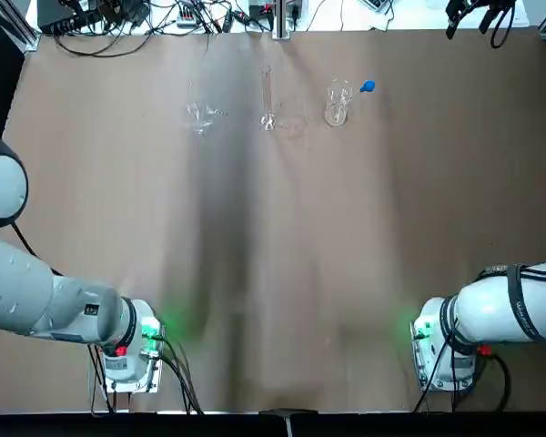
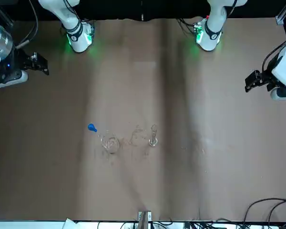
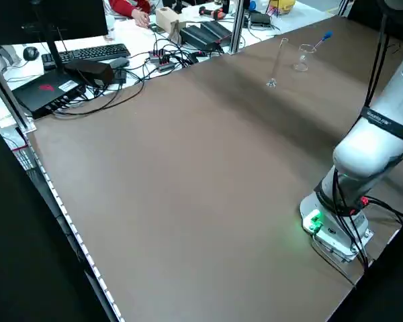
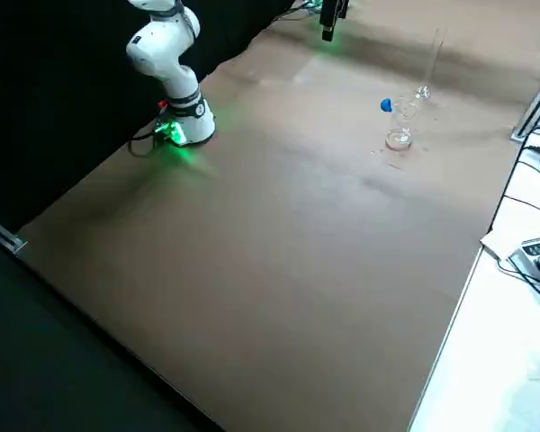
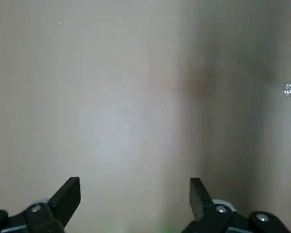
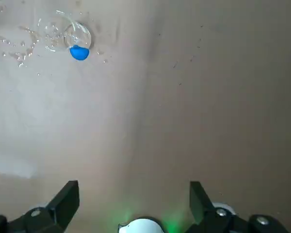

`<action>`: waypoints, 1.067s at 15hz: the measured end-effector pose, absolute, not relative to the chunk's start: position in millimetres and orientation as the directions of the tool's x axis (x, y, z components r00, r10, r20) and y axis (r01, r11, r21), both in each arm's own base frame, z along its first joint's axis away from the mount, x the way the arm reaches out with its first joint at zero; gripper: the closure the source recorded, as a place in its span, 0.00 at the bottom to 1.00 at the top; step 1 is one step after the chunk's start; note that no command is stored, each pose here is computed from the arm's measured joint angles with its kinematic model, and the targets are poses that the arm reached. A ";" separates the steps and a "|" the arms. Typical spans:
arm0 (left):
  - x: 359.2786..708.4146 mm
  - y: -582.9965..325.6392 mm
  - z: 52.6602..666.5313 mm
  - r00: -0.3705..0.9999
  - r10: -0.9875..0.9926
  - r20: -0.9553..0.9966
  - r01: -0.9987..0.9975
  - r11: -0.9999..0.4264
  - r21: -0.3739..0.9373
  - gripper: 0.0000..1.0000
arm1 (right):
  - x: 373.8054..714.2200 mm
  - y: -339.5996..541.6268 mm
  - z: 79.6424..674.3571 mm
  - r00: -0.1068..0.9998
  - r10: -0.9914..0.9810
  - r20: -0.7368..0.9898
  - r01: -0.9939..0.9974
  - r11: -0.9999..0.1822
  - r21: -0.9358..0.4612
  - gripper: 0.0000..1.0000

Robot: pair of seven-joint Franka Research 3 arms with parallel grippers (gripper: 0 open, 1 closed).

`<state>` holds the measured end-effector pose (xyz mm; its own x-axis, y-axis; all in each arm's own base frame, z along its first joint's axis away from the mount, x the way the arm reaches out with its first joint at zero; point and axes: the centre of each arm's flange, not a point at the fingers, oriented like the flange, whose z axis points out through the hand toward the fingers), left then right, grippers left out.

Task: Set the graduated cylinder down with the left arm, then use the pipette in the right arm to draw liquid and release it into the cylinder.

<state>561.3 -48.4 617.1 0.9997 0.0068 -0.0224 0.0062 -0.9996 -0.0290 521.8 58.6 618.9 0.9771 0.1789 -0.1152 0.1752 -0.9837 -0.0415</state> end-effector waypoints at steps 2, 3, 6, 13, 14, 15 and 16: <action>561.3 -48.4 617.1 1.000 0.007 -0.022 0.006 -1.000 -0.029 0.00 | 522.2 57.2 617.7 0.977 0.176 -0.118 0.173 -0.984 -0.041 0.00; 561.2 -48.5 617.1 1.000 0.007 -0.022 0.006 -1.000 -0.029 0.00 | 522.2 56.9 617.6 0.977 0.176 -0.118 0.172 -0.984 -0.041 0.00; 561.1 -48.7 617.4 1.000 0.006 -0.022 0.006 -1.000 -0.029 0.00 | 521.8 57.5 617.4 0.977 0.177 -0.121 0.173 -0.984 -0.042 0.00; 560.7 -50.1 617.8 1.000 0.004 -0.021 0.003 -1.000 -0.029 0.00 | 521.3 59.9 616.0 0.975 0.181 -0.125 0.177 -0.983 -0.042 0.00; 560.7 -50.5 617.8 1.000 0.003 -0.021 0.002 -1.000 -0.029 0.00 | 521.3 59.8 615.8 0.975 0.181 -0.125 0.177 -0.983 -0.042 0.00; 560.7 -50.7 617.9 1.000 0.003 -0.021 0.002 -1.000 -0.029 0.00 | 521.3 59.7 615.7 0.975 0.181 -0.126 0.177 -0.983 -0.042 0.00; 560.7 -50.9 617.9 1.000 0.002 -0.021 0.002 -1.000 -0.029 0.00 | 521.3 59.6 615.7 0.975 0.181 -0.126 0.177 -0.983 -0.042 0.00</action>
